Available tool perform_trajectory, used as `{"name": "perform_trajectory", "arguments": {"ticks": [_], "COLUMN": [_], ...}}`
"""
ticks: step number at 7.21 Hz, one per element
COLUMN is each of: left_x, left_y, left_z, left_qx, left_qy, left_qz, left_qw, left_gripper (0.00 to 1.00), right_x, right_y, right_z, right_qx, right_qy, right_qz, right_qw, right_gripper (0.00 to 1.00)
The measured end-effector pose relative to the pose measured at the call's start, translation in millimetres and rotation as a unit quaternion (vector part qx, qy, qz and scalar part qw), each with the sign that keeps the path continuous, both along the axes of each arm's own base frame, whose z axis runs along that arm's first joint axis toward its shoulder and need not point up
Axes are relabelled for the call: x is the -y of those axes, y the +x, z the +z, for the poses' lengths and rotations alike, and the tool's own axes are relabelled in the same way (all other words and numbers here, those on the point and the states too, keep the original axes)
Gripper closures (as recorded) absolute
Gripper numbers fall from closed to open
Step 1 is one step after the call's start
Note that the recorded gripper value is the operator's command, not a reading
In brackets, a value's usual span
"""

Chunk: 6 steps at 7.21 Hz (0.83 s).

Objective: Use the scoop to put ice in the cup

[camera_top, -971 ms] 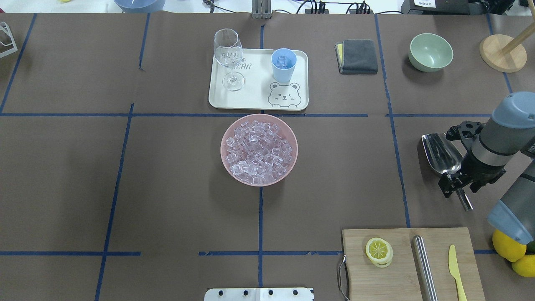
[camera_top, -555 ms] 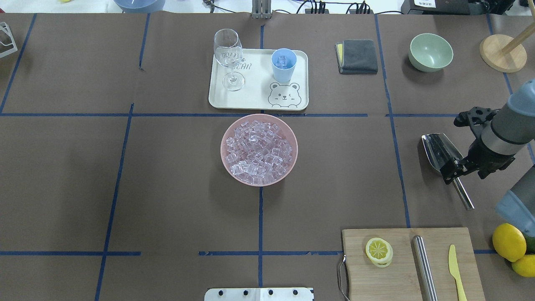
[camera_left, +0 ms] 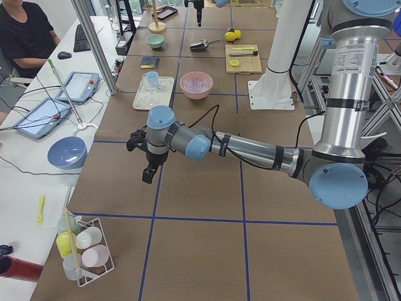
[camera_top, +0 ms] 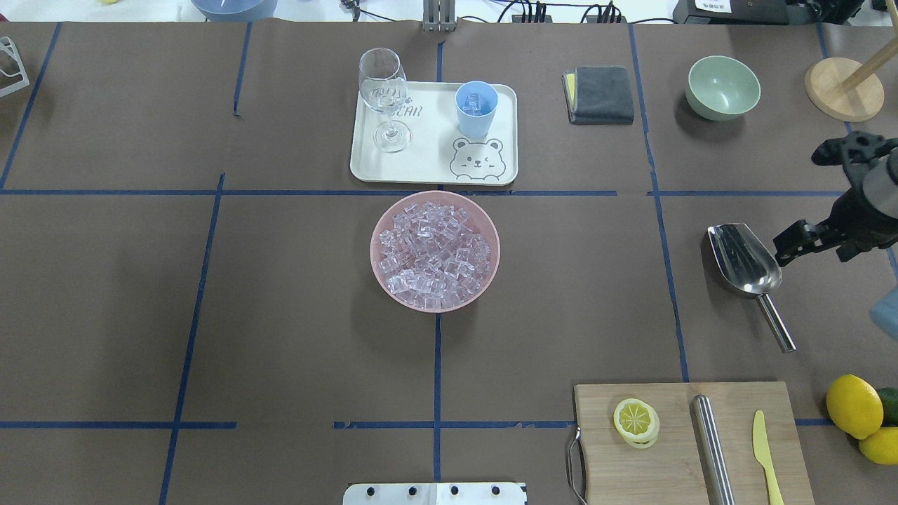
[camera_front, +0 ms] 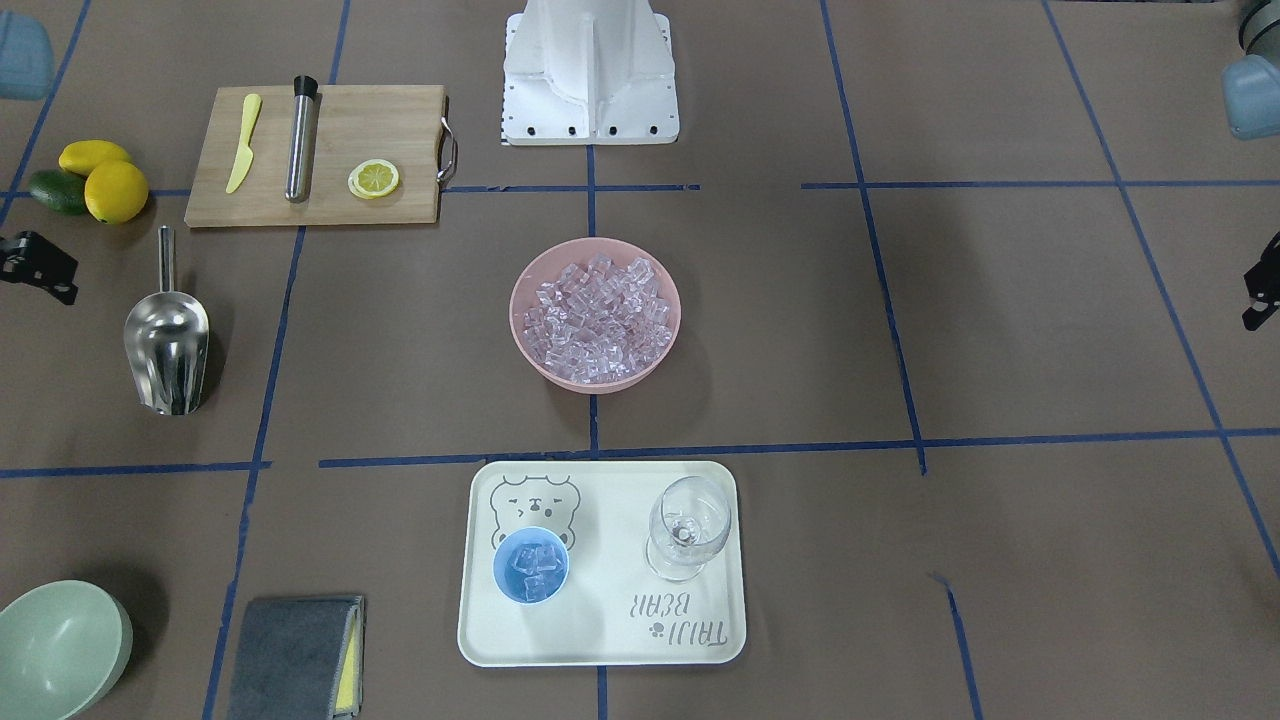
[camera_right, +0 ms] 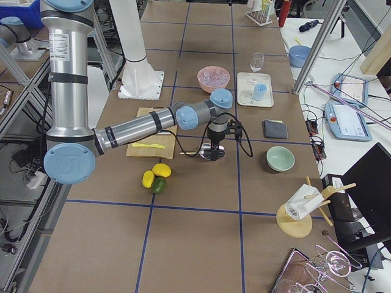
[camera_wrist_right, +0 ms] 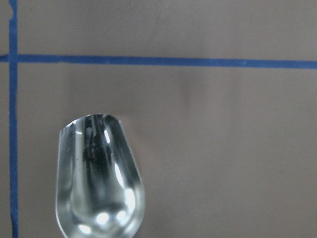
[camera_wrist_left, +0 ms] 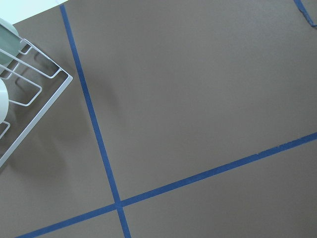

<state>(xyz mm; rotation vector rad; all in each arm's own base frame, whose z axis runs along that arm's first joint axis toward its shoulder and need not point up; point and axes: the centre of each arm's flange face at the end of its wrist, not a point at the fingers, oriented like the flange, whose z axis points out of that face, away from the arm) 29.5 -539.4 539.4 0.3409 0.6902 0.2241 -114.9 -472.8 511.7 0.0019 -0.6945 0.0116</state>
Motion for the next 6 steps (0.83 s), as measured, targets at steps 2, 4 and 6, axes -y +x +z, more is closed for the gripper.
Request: {"name": "perform_trajectory", "arguments": {"ticks": [2, 4, 6], "left_x": [-10.7, -24.3, -41.3], "left_y": [-11.3, -59.8, -110.0], "left_z": [17.3, 41.7, 58.5], "left_qx": [0.000, 0.020, 0.034], "left_qy": [-0.019, -0.042, -0.070], "left_qz": [-0.007, -0.005, 0.005], "left_qw": [0.9998, 0.9989, 0.9969], "left_gripper": [0.00, 0.00, 0.00], "right_x": [14.1, 14.3, 8.9], "right_y": [62.5, 112.0, 135.8], "right_z": [34.3, 68.2, 83.1], "right_qx": [-0.009, 0.017, 0.037], "right_qy": [0.037, 0.051, 0.049], "right_qz": [-0.023, -0.042, -0.036], "right_qw": [0.9990, 0.9977, 0.9974], "right_gripper": [0.00, 0.00, 0.00]}}
